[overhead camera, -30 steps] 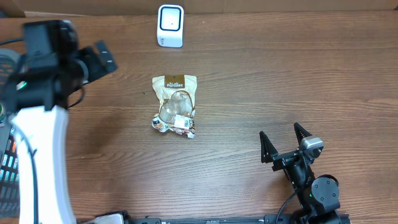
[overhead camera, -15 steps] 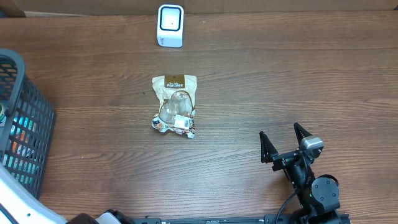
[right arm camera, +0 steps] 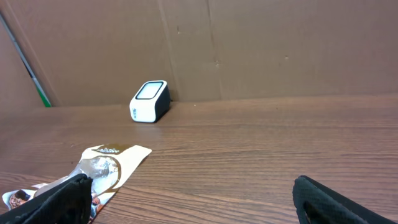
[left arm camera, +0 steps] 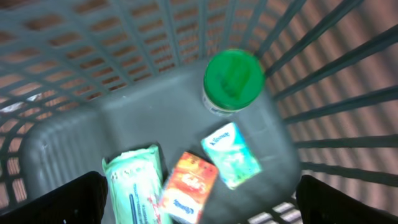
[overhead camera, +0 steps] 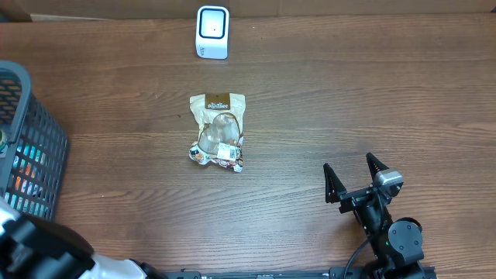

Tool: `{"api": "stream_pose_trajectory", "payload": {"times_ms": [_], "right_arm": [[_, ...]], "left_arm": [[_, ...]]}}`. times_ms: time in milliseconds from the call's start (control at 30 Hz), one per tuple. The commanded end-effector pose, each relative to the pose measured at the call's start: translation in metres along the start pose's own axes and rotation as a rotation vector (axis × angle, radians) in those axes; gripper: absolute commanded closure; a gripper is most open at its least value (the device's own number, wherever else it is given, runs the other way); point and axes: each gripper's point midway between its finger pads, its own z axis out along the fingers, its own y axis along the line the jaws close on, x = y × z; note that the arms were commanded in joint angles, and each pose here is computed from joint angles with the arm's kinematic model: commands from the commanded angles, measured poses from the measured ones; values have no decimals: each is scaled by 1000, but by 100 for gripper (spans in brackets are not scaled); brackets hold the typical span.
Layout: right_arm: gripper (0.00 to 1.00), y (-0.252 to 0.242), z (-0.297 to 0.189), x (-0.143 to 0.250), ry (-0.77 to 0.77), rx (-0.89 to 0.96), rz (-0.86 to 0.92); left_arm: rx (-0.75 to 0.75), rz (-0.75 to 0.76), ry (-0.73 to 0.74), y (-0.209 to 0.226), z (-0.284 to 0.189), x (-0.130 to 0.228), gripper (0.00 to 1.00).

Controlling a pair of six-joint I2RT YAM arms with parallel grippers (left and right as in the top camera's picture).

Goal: Scan the item barcode
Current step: 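Move the left gripper into the basket and grasp the green-lidded jar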

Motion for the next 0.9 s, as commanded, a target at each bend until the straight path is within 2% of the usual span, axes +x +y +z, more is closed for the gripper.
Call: {"api": "stream_pose_trajectory", "payload": {"times_ms": [0, 400, 867], "right_arm": [[0, -1, 0, 2, -4, 5, -7], [0, -1, 0, 2, -4, 5, -7], [0, -1, 0, 2, -4, 5, -7]], "left_arm": [[-42, 138, 56, 4, 36, 6, 0], [-44, 209, 124, -7, 128, 23, 0], [43, 225, 46, -33, 172, 13, 0]]}}
